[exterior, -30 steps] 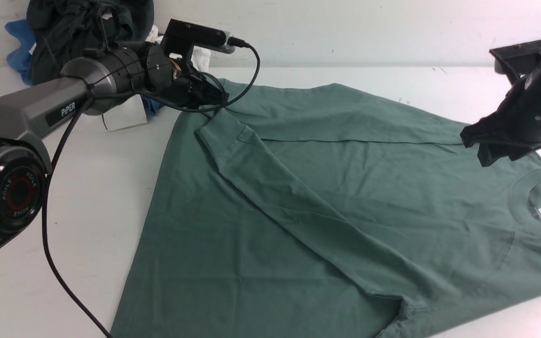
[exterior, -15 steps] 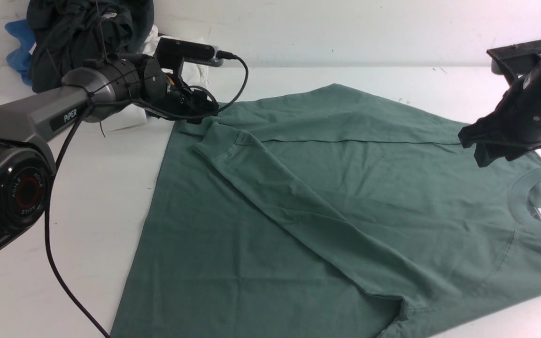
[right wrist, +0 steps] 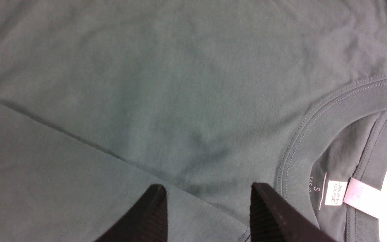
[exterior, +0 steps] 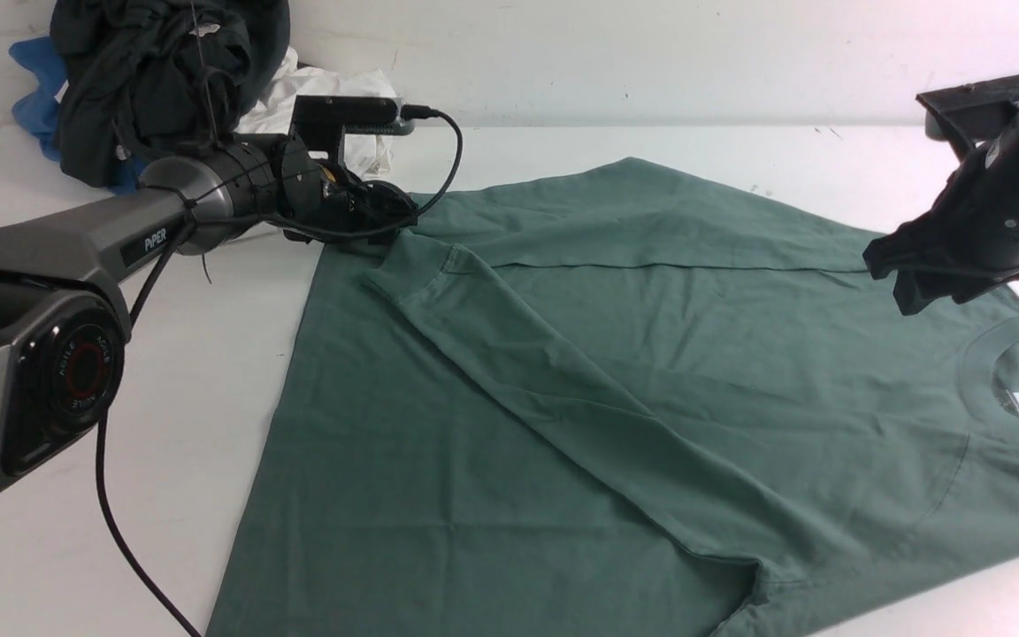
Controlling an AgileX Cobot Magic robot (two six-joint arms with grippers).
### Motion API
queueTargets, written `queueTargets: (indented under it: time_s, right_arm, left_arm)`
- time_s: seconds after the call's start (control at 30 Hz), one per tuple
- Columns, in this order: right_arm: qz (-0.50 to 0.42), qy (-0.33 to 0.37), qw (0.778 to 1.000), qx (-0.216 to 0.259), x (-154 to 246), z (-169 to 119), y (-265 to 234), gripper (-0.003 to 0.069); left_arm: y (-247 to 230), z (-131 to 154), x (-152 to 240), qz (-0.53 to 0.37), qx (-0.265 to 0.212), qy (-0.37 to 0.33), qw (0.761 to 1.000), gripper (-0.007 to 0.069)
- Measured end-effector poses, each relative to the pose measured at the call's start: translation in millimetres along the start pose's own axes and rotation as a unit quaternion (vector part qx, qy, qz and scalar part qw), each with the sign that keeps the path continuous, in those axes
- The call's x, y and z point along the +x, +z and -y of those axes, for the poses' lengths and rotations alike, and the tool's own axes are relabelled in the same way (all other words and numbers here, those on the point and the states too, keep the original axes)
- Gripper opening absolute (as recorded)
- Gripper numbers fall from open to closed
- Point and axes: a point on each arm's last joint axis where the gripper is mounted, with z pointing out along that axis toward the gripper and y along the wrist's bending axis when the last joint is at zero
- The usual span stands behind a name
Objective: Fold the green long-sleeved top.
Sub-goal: Use the left arm to clamp the cuff farthest from it, then use the left arm to drag and drop the cuff onto the cuff closest to the left arm
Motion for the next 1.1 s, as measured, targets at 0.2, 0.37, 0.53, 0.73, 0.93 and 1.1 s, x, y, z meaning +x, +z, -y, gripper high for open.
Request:
queueTargets:
  time_s: [0.2, 0.37, 0.53, 0.73, 0.93, 1.1]
  right_arm:
    - [0.000, 0.000, 1.000, 0.000, 0.0, 0.0, 0.0, 0.0325]
    - [0.000, 0.000, 1.000, 0.000, 0.0, 0.0, 0.0, 0.0325]
    - [0.000, 0.000, 1.000, 0.000, 0.0, 0.0, 0.0, 0.0325]
    - [0.000, 0.000, 1.000, 0.000, 0.0, 0.0, 0.0, 0.0325]
    - [-0.001, 0.000, 1.000, 0.000, 0.2, -0.1, 0.0, 0.0325]
    - [-0.001, -0.001, 1.000, -0.002, 0.2, -0.4, 0.0, 0.0325]
  left_arm:
    - [5.0, -0.9, 4.0, 0.000, 0.000, -0.005, 1.000, 0.0372]
    - [5.1, -0.3, 3.1, 0.006, 0.001, -0.007, 1.000, 0.0213]
    - [4.5, 0.5, 2.4, 0.007, 0.002, 0.003, 1.000, 0.0103]
    - [-5.2, 3.2, -6.9, 0.017, 0.004, 0.004, 1.000, 0.0064]
    - [-29.9, 9.7, -31.8, 0.027, 0.012, 0.018, 0.999, 0.0064]
    - [-50.5, 16.4, -51.3, 0.020, 0.021, 0.025, 0.999, 0.0064]
